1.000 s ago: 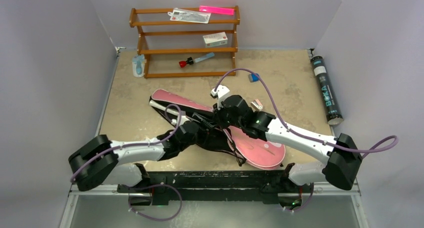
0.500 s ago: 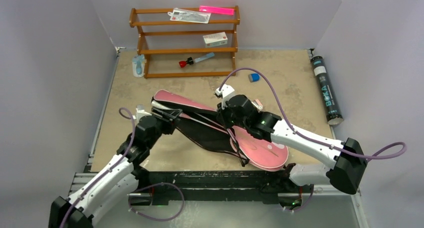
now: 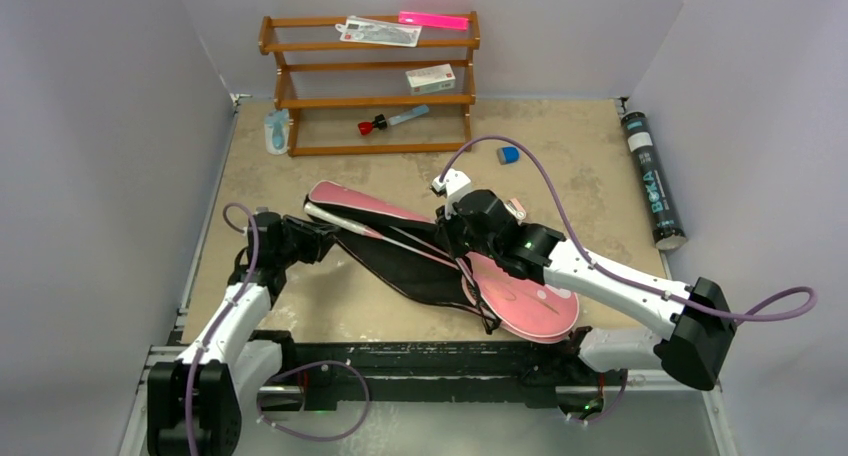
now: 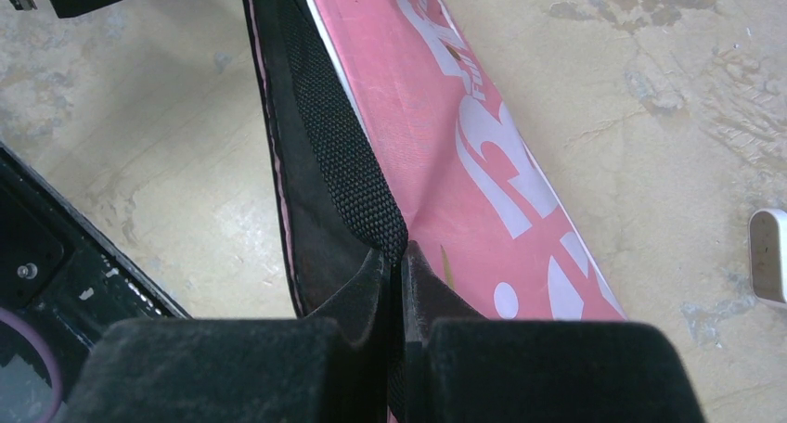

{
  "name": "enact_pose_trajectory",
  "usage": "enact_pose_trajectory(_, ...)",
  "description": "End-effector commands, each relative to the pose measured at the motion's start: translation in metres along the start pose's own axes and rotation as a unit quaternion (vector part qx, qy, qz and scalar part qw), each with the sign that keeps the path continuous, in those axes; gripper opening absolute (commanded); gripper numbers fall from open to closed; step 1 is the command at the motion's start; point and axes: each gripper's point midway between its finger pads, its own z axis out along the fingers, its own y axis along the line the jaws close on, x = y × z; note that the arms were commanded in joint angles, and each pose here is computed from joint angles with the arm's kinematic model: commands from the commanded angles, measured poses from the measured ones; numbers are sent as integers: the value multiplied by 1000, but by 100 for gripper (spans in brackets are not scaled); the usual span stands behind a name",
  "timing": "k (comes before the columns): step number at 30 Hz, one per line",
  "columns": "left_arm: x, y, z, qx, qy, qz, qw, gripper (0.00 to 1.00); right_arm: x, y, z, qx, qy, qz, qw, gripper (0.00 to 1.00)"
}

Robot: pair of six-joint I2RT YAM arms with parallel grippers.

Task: Pack up the badminton gear
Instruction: Place the racket in the racket bag.

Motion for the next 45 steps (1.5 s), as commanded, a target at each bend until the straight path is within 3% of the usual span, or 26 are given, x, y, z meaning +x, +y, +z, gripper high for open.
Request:
enact_pose_trajectory(1,-1,-13,2,37,6,24,999,28,-44,11,-11,-22,-73,13,997,0)
enact_pose_trajectory(10,-16,-12,17,37,-11,21,999,0,-50,20,-15,-46,-78,13,996,0)
enact_pose_trajectory(21,-29,-2,42,11,-25,17,999,0,-51,23,-19,-56,-82,14,995,0)
enact_pose_trajectory(27,-28,-17,59,49,-7,13,999,0,-51,33,-23,-87,-80,3,993,0)
enact_pose_trajectory(33,-32,-12,79,42,-2,0,999,0,-34,60,-37,-180,-64,-38,981,0)
enact_pose_trajectory(38,-33,-22,82,60,1,12,998,0,-14,47,-36,-149,-42,-22,988,0)
enact_pose_trajectory(45,-28,-40,52,63,4,62,996,1,-5,4,-8,-12,8,8,1000,0)
